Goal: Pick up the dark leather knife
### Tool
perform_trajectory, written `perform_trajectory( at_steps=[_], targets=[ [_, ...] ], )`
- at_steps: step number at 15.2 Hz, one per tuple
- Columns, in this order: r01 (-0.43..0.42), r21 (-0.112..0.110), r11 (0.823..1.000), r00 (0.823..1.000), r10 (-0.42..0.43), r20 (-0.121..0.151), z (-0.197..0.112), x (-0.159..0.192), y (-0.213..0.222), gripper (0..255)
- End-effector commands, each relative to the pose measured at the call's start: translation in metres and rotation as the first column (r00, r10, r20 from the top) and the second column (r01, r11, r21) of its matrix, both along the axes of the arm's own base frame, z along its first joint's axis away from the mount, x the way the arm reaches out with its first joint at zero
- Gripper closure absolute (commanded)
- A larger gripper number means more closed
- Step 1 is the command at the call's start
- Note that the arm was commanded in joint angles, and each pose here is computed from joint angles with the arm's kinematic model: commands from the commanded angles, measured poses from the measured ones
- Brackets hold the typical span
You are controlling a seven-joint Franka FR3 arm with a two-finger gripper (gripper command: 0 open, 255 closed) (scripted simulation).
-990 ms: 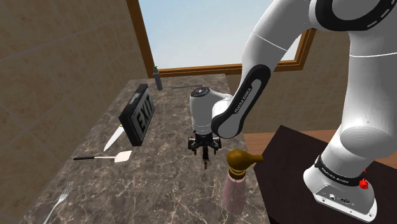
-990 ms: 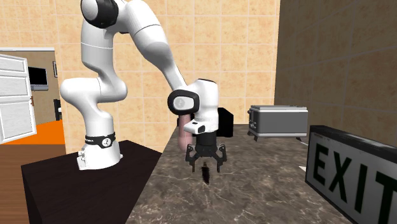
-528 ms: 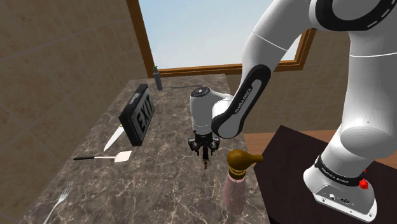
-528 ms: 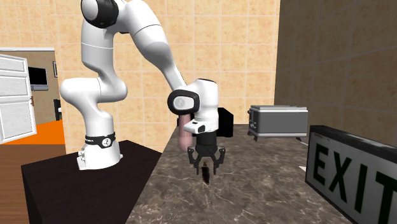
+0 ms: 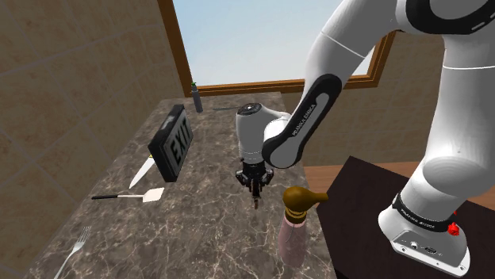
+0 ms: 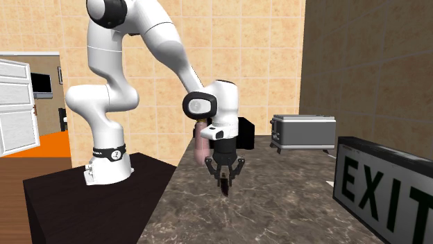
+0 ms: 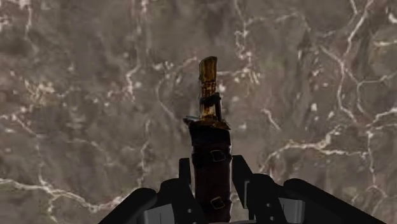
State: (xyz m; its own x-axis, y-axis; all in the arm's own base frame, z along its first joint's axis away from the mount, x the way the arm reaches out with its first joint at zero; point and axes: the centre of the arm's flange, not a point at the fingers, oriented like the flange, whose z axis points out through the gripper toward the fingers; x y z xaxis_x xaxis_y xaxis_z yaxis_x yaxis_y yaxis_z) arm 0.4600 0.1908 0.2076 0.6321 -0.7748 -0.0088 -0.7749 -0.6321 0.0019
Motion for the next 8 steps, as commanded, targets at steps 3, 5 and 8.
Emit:
perform_trajectory(
  at_steps=[3,5,8],
  targets=[
    [0.000,0.000,1.000,1.000,0.000,-0.001,0.021,-0.001,0.000,255],
    [0.000,0.000,1.000,1.000,0.000,-0.001,0.032,-0.001,0.000,255],
    [0.000,0.000,1.000,1.000,0.000,-0.001,0.048,-0.001,0.000,255]
  ],
)
